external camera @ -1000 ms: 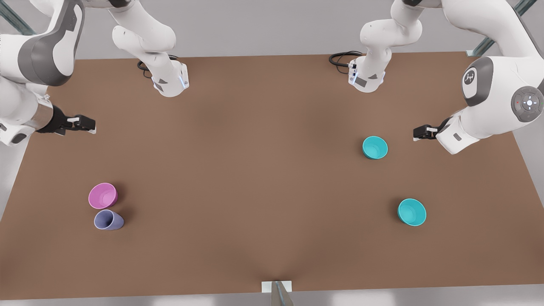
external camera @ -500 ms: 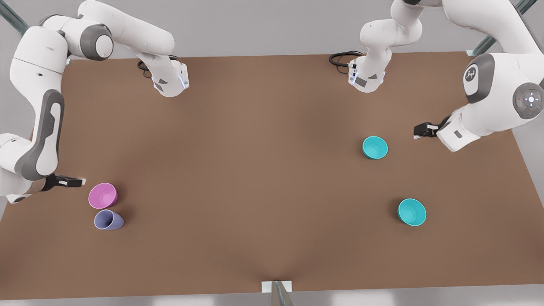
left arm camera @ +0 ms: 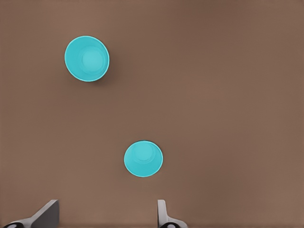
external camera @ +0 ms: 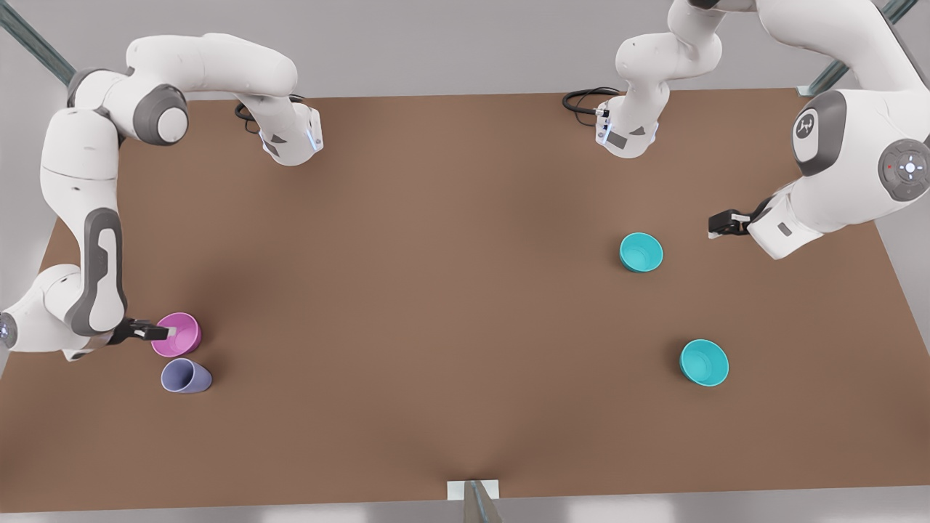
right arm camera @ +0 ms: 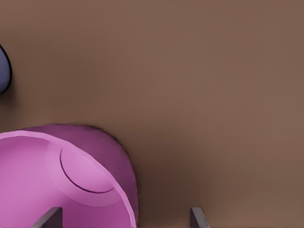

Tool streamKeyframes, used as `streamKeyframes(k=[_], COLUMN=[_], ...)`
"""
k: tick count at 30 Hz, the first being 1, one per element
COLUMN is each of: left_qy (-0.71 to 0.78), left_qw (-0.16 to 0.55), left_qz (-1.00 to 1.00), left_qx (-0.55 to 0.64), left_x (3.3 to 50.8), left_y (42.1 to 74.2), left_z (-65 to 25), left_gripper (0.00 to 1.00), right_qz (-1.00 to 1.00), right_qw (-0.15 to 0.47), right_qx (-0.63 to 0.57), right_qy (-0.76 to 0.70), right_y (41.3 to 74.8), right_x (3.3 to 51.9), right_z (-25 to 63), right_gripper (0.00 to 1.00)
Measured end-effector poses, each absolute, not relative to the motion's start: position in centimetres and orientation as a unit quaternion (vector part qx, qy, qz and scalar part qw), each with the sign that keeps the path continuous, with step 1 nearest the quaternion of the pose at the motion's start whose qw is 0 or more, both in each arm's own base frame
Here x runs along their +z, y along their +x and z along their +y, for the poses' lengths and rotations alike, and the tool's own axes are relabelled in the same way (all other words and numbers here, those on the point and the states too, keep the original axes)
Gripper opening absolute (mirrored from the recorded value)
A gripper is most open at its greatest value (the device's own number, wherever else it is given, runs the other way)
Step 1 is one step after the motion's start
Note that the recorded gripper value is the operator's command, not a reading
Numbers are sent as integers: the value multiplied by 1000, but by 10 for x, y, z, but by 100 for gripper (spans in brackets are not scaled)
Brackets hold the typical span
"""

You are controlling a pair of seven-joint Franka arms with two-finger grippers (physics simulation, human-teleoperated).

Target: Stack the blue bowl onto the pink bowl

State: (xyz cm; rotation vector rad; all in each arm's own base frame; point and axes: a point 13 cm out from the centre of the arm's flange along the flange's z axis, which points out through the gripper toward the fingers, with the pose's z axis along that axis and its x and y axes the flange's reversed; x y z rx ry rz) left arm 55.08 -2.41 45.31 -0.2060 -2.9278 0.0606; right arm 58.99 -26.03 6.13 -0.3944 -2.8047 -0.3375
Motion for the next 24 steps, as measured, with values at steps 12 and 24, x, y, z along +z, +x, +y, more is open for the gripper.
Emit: streamKeyframes(k=[12, 24], left_qy=[-77, -78], left_qw=[99, 104], left_qz=[-992, -991], left_qx=[20, 21], left_x=[460, 458], left_y=[551, 550], left_z=[-31, -31], left_gripper=[100, 100], right_qz=[-975, -970], right_qw=[135, 140], right_qx=[-126, -199], right_qy=[-127, -16], right_y=[594, 621], right_x=[49, 168], right_z=[-256, -116], right_gripper=[49, 21])
